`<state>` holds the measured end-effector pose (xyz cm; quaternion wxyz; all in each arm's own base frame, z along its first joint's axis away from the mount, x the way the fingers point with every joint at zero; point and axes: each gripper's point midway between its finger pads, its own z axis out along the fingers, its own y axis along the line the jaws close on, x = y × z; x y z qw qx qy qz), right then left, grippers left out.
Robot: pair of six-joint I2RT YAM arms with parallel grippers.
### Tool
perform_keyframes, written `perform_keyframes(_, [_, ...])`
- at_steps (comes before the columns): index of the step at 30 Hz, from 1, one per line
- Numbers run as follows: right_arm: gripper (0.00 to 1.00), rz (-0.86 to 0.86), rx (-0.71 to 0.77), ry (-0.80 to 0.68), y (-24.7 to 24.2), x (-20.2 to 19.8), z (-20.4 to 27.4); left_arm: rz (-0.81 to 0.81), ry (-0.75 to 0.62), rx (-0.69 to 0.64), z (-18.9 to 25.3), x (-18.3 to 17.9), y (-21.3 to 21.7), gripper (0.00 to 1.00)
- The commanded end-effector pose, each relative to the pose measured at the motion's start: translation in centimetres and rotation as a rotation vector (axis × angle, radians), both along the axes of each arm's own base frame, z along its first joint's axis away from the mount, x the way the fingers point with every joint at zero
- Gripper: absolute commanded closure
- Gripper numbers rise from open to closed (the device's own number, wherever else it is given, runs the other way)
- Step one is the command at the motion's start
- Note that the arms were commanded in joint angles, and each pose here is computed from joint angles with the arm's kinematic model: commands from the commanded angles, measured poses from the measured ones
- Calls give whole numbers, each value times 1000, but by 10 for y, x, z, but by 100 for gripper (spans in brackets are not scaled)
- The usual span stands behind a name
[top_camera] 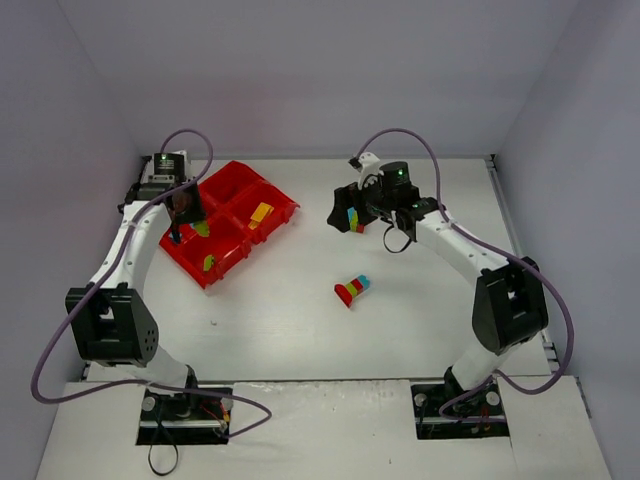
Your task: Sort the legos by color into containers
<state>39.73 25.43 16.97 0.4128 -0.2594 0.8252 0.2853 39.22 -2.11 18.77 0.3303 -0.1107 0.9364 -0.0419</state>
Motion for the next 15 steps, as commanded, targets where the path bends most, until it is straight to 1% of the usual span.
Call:
perform_keyframes(1, [3, -175, 39, -43, -21, 11, 28, 119, -33, 170, -1, 8, 38, 100])
perform_keyframes(3, [4, -244, 36, -28, -30, 12, 25, 119, -11, 161, -11, 11, 36, 98])
perform_keyframes(4, [3, -259, 28, -8, -34, 8, 16, 124, -2, 153, -17, 12, 35, 93])
perform_keyframes(6, [3, -280, 34, 18, -38, 5, 11, 129, 12, 153, -26, 15, 35, 89])
perform_keyframes(7, [4, -288, 32, 35, -40, 1, 5, 137, 19, 157, -29, 16, 36, 81])
perform_keyframes(8, [4, -295, 34, 43, -42, 0, 3, 135, 28, 157, -34, 18, 36, 75])
perform_keyframes(9, [4, -312, 38, 56, -44, -1, 1, 131, 30, 152, -35, 19, 35, 73])
perform_keyframes(10, [4, -320, 39, 65, -45, -3, -2, 127, 29, 146, -36, 20, 33, 67])
perform_keyframes(11, [3, -327, 36, 81, -47, -5, -7, 125, 28, 141, -39, 22, 31, 63])
perform_keyframes(12, [4, -338, 38, 100, -48, -7, -11, 127, 28, 138, -39, 22, 31, 61])
perform_keyframes(13, [4, -347, 37, 110, -50, -9, -13, 128, 31, 135, -40, 22, 31, 56])
perform_keyframes(15, [3, -365, 33, 139, -54, -12, -22, 124, 27, 129, -39, 23, 29, 51])
